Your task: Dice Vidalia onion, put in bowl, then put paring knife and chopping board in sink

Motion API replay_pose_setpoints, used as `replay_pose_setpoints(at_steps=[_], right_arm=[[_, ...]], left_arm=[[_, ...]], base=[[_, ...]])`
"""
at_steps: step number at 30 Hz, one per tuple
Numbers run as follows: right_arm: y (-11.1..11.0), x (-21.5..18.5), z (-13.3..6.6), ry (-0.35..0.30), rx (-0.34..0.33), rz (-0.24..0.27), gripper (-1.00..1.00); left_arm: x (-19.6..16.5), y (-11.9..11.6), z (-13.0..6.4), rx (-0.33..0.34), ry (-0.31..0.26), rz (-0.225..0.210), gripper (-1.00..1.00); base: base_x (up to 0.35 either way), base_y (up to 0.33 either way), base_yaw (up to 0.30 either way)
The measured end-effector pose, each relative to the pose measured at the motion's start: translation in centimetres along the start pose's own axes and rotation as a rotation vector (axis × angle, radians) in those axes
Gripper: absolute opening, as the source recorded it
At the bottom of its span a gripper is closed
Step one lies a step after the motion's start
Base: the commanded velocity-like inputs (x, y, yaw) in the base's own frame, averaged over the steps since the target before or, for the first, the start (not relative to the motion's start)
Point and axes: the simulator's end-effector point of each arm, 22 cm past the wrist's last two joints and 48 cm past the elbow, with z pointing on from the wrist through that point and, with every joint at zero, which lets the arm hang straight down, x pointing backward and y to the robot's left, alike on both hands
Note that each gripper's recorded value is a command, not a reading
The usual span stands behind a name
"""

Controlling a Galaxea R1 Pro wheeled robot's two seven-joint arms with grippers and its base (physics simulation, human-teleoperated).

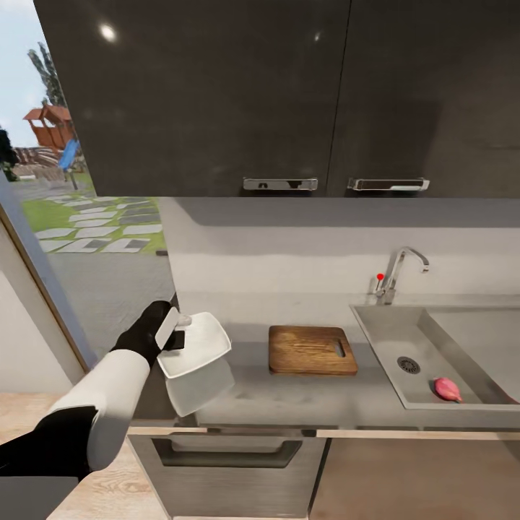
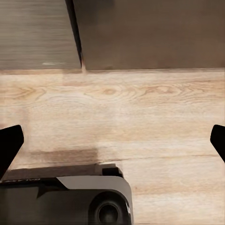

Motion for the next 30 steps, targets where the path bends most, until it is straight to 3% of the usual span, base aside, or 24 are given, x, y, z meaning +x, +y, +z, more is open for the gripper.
replay_pose_setpoints(at_steps=[11, 30], right_arm=[[1.3, 0.0, -0.1, 0.001, -0.011, 0.016, 1.0], [1.3, 0.0, -0.1, 0.0, -0.011, 0.017, 1.0]], left_arm=[[1.7, 0.0, 1.0, -0.009, 0.041, 0.013, -1.0], [1.4, 0.3, 0.9, -0.015, 0.034, 0.012, -1.0]], base=[[0.0, 0.0, 0.0], [0.0, 0.0, 0.0]])
